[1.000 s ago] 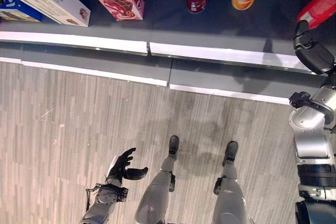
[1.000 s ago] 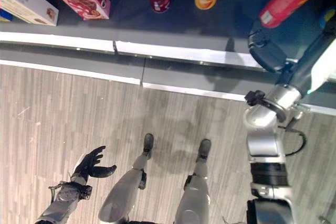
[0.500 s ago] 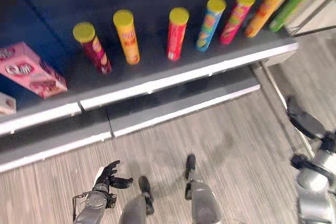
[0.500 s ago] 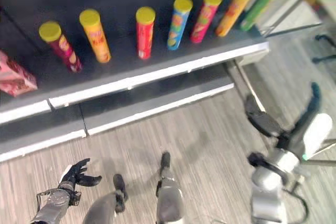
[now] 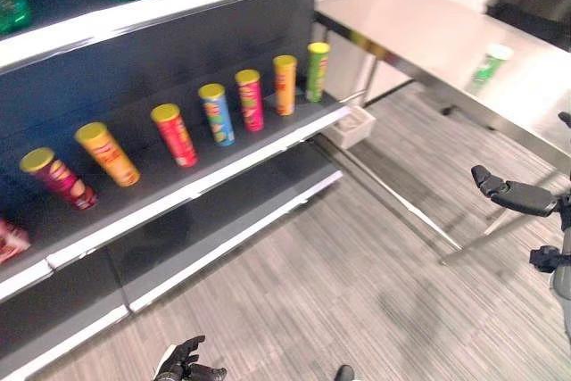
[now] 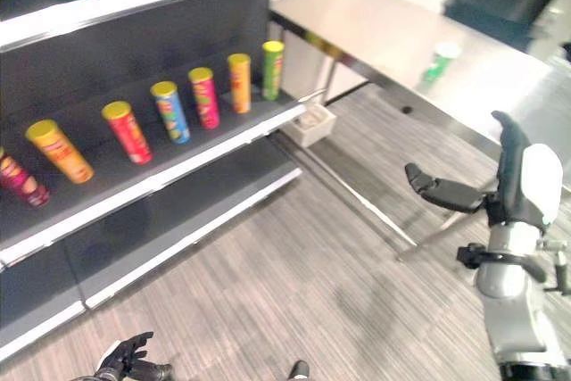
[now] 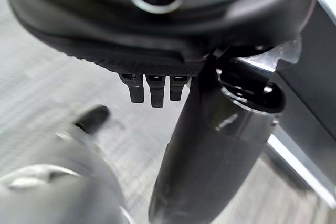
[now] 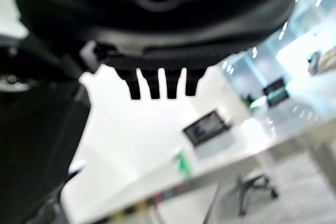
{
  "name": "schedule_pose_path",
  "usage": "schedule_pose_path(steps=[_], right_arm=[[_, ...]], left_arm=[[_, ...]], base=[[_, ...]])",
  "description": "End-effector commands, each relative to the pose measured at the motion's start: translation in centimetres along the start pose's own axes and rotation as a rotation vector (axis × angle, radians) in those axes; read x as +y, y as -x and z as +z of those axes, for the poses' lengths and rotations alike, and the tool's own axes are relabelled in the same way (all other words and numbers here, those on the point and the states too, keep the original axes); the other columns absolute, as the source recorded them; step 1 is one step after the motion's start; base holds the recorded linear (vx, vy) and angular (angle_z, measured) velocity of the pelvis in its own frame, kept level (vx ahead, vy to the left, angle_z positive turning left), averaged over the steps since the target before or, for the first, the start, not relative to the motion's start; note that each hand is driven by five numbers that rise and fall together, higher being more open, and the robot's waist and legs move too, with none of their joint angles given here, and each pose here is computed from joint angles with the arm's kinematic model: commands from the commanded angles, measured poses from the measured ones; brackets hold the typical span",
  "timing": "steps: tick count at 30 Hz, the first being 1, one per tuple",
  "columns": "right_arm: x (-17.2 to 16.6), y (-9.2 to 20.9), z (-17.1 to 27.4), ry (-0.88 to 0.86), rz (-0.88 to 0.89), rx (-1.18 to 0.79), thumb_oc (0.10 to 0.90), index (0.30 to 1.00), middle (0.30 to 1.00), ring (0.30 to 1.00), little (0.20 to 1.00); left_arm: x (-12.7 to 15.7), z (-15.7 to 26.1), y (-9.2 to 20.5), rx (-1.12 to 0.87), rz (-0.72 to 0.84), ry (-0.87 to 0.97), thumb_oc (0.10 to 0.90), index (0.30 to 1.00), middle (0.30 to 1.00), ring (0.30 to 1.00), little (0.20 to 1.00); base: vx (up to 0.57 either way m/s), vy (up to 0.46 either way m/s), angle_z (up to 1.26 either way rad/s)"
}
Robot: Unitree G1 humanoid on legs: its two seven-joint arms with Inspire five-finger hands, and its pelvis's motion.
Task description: Put the goods on the table back onto the shelves and tidy them up.
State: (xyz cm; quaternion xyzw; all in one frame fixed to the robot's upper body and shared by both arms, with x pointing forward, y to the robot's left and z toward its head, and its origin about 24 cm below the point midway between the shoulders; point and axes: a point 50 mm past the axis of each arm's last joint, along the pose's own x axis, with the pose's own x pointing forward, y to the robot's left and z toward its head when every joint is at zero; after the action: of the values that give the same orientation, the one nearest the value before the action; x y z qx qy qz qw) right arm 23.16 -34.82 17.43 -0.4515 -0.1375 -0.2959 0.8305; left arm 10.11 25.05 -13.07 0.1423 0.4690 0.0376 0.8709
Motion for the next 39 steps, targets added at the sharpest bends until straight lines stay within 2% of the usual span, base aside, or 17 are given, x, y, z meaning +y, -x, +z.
schedule_pose_path(steps=[1,7,9,18,20,22,28,33,39], right_arm=[[-1.7,-3.5,6.6,-0.136,-0.125,-0.284,0.8,0.9,0.9,0.9,0.9],[0.2,-5.0,8.1,-0.208,-0.11,-0.3,0.8,0.9,0.9,0.9,0.9],[1.4,-5.2,9.6,-0.215,-0.055,-0.343,0.8,0.9,0.9,0.9,0.9],[2.6,-4.2,8.4,-0.22,-0.037,-0.277,0.8,0.9,0.9,0.9,0.9],[2.2,-3.9,8.3,-0.222,-0.08,-0.269,0.8,0.9,0.9,0.9,0.9],[2.0,-4.1,8.5,-0.217,-0.089,-0.281,0.8,0.9,0.9,0.9,0.9],[-2.0,-5.5,8.8,-0.125,-0.242,-0.322,0.8,0.9,0.9,0.9,0.9],[-4.6,-5.6,8.9,-0.09,-0.31,-0.354,0.8,0.9,0.9,0.9,0.9],[-6.4,-5.5,8.3,-0.087,-0.351,-0.349,0.8,0.9,0.9,0.9,0.9]], left_arm=[[2.0,4.0,-0.4,-0.174,0.052,-0.021,0.8,0.9,0.9,0.9,0.9],[1.0,3.9,-0.7,-0.162,0.018,-0.069,0.8,0.9,0.9,0.9,0.9],[0.8,3.6,-0.7,-0.148,0.012,-0.065,0.8,0.9,0.9,0.9,0.9],[1.5,0.2,-0.8,0.017,0.07,-0.049,0.8,0.9,0.9,0.9,0.9],[1.6,-1.5,-0.4,0.086,0.075,-0.066,0.8,0.9,0.9,0.9,0.9],[1.7,-1.4,-0.3,0.075,0.074,-0.063,0.8,0.9,0.9,0.9,0.9],[2.7,1.0,-0.8,-0.017,0.115,-0.033,0.8,0.9,0.9,0.9,0.9],[1.8,0.1,-0.5,0.005,0.092,-0.033,0.8,0.9,0.9,0.9,0.9],[1.3,-0.2,-0.4,0.021,0.071,-0.032,0.8,0.9,0.9,0.9,0.9]], base=[[0.09,-0.162,-1.49],[0.11,0.012,-1.22],[0.18,0.181,-1.67],[0.17,0.176,-0.4],[0.25,0.23,-0.12],[0.19,0.001,0.05],[0.42,-0.253,0.51],[0.46,-0.396,1.01],[0.21,-0.244,0.23]])
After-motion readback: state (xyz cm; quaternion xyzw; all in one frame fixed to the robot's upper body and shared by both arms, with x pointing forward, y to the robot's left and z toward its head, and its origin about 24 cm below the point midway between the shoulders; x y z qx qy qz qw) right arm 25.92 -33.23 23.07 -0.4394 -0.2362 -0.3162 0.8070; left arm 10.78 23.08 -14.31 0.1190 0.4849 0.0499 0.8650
